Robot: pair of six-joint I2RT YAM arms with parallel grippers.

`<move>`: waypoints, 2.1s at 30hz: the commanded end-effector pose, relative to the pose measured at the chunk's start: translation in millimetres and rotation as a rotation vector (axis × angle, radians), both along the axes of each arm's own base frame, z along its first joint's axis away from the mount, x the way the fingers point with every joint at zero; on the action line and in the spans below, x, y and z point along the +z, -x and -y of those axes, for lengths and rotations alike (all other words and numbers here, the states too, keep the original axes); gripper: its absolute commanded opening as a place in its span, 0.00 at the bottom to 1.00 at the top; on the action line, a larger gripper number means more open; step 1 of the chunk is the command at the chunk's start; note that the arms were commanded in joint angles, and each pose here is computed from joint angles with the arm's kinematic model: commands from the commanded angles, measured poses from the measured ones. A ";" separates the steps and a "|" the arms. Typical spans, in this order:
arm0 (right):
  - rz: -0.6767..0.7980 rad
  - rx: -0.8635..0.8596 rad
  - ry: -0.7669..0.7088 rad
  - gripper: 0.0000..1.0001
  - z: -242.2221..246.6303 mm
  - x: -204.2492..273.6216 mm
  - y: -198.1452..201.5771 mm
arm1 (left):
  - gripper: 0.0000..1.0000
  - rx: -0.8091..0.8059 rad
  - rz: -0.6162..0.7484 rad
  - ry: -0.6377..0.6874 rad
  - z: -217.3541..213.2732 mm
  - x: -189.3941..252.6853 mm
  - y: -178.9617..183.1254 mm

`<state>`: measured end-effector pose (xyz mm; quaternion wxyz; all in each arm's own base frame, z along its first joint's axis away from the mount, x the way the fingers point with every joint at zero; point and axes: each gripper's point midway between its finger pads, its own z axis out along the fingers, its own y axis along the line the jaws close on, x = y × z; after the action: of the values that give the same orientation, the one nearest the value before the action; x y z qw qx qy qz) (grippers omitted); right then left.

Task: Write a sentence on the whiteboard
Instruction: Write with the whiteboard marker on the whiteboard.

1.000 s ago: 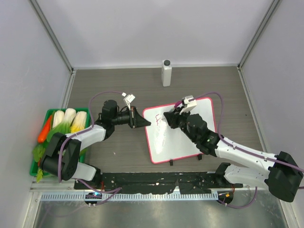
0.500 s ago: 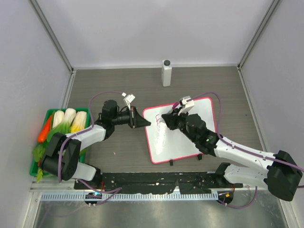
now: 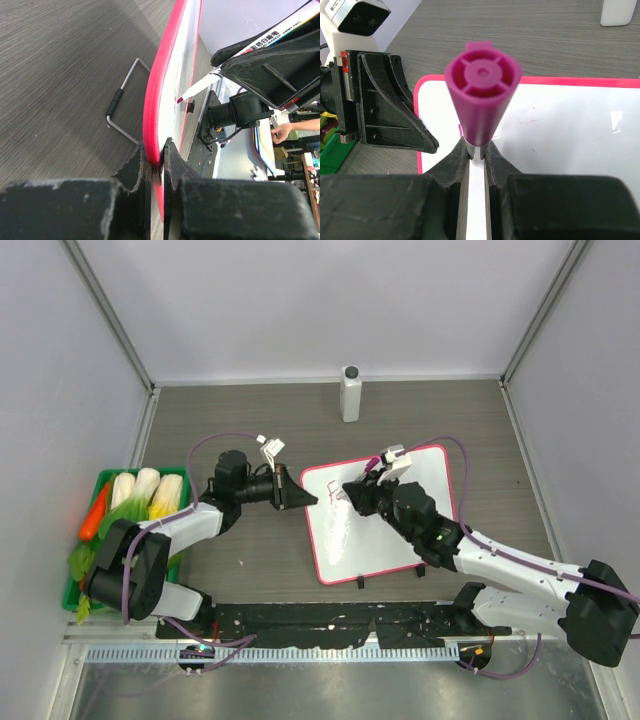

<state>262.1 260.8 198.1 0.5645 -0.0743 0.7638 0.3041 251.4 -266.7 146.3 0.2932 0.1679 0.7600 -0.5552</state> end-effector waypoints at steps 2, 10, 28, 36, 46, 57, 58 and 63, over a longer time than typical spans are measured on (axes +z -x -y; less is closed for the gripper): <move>0.011 -0.086 0.028 0.01 15.7 -1.7 -8.0 | 0.00 -0.004 0.070 -0.118 -2.2 -30.3 1.3; 0.049 -0.106 -0.002 0.01 16.4 15.6 -12.7 | 0.00 -0.005 0.070 -0.117 -1.7 -30.0 1.6; 0.044 -0.143 0.009 0.01 17.9 15.9 -19.1 | 0.00 -0.005 0.077 -0.115 -1.6 -28.3 2.1; 0.020 -0.114 0.041 0.01 16.9 5.3 -14.4 | 0.00 -0.006 0.073 -0.116 -1.2 -29.2 2.5; -0.020 -0.109 0.039 0.01 22.1 -8.5 -6.0 | 0.00 -0.005 0.076 -0.116 -1.3 -28.8 2.3; -0.034 -0.101 0.026 0.01 20.8 -12.7 -3.5 | 0.00 -0.004 0.076 -0.119 -1.2 -29.3 2.3; -0.029 -0.102 0.020 0.01 20.9 -10.1 -3.7 | 0.00 -0.002 0.077 -0.119 -1.6 -29.4 1.6; 0.016 -0.084 -0.031 0.01 18.5 17.4 -2.4 | 0.00 -0.003 0.077 -0.120 -0.9 -29.2 2.0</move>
<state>263.9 246.8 198.8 0.5711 -0.0412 0.7676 0.2882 251.3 -266.9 146.0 0.2929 0.1674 0.7608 -0.5544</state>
